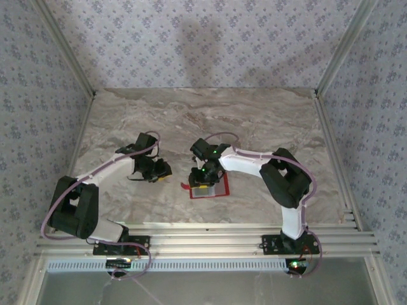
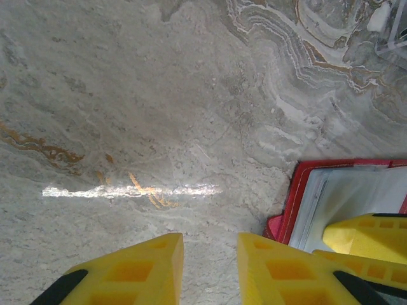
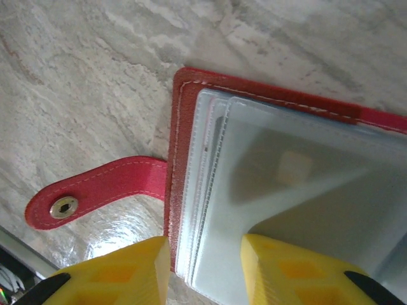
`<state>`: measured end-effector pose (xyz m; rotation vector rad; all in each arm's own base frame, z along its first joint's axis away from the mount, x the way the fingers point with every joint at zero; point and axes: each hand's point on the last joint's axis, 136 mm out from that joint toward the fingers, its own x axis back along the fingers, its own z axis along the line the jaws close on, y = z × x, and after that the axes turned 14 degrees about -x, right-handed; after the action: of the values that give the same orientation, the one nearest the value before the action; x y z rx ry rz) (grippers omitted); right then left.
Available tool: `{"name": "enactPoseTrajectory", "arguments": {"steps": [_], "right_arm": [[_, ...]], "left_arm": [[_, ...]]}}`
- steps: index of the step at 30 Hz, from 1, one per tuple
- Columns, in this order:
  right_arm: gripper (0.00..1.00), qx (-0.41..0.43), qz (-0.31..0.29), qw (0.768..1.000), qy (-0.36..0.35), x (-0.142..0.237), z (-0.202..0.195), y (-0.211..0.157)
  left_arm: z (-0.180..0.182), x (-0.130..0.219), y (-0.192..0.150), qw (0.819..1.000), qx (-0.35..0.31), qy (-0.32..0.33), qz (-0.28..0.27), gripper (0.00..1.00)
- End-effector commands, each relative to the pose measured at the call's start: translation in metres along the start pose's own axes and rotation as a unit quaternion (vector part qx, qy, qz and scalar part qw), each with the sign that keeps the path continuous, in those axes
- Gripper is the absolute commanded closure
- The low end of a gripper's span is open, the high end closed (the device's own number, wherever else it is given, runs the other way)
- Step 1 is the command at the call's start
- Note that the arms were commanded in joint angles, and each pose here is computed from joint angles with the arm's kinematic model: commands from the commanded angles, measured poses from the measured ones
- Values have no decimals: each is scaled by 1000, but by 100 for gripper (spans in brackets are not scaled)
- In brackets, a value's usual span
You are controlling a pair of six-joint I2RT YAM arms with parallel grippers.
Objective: Take the credit cards out of the card holder
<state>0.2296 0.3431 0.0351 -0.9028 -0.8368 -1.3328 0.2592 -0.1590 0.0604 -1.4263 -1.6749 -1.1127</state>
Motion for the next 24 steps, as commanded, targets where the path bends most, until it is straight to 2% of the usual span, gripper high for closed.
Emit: {"name": "enactPoseTrajectory", "arguments": {"steps": [1, 16, 24], "right_arm": [[62, -12, -6, 998, -69, 2, -26, -2], [59, 13, -44, 986, -162, 16, -44, 3], [57, 17, -51, 981, -186, 12, -47, 4]], "left_arm": [[-9, 8, 6, 1000, -11, -16, -11, 71], [-23, 7, 12, 999, -26, -22, -7, 71], [-28, 6, 13, 999, -34, -25, -4, 71]]}}
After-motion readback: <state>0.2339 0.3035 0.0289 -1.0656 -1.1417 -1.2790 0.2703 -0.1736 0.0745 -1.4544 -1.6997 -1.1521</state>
